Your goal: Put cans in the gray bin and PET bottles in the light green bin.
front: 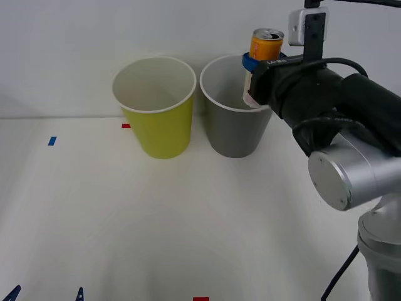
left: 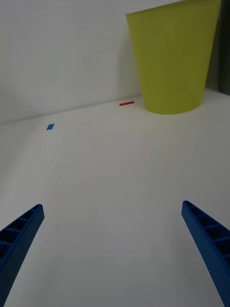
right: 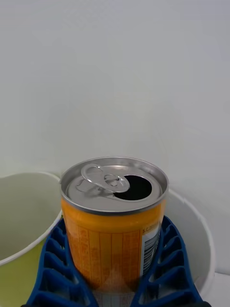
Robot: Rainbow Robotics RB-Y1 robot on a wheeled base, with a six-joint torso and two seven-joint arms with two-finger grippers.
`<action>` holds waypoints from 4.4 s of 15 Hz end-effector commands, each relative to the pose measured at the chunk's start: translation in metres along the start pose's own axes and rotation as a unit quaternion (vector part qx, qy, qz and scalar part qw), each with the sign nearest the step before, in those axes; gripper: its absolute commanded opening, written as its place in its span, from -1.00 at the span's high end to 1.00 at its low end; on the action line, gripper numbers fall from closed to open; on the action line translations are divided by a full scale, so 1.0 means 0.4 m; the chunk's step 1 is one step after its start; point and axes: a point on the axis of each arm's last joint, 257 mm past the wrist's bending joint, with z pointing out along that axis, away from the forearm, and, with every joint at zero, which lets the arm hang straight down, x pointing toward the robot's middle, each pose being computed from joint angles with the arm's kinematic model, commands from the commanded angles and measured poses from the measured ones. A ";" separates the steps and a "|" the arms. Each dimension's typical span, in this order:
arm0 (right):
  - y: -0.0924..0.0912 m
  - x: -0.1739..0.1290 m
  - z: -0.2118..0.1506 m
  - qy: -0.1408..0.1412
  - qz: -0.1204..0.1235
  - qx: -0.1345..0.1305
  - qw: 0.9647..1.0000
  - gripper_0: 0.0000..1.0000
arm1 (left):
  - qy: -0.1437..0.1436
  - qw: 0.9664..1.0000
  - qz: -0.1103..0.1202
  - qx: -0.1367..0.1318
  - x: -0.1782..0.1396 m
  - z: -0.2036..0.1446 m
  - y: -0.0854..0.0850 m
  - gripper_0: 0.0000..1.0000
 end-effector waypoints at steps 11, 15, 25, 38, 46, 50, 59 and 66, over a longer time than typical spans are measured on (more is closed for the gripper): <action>-0.083 -0.017 0.198 0.003 0.026 -0.016 1.000 0.90 | 0.000 1.000 0.000 0.000 0.000 0.000 0.000 -1.00; -0.069 -0.011 0.248 -0.025 0.015 -0.024 0.999 0.89 | 0.000 1.000 0.000 0.000 0.000 0.000 0.000 -1.00; -0.060 -0.008 0.272 -0.027 -0.007 -0.019 0.999 0.02 | 0.000 1.000 0.000 0.000 0.000 0.000 0.000 -1.00; -0.043 -0.062 0.211 -0.057 -0.008 -0.025 0.998 -1.00 | 0.000 1.000 0.000 0.000 0.000 0.000 0.000 -1.00; -0.114 -0.081 0.006 -0.092 -0.037 -0.013 0.995 -1.00 | 0.000 1.000 0.000 0.000 0.000 0.000 0.000 -1.00; -0.137 -0.032 -0.117 -0.083 -0.044 -0.005 0.996 -1.00 | 0.000 1.000 0.000 0.000 0.000 0.000 0.000 -1.00; -0.143 0.127 -0.272 -0.028 -0.019 0.024 0.999 -1.00 | 0.000 1.000 0.000 0.000 0.000 0.000 0.000 -1.00; -0.141 0.202 -0.306 -0.020 0.023 0.051 0.998 -1.00 | 0.000 1.000 0.000 0.000 0.000 0.000 0.000 -1.00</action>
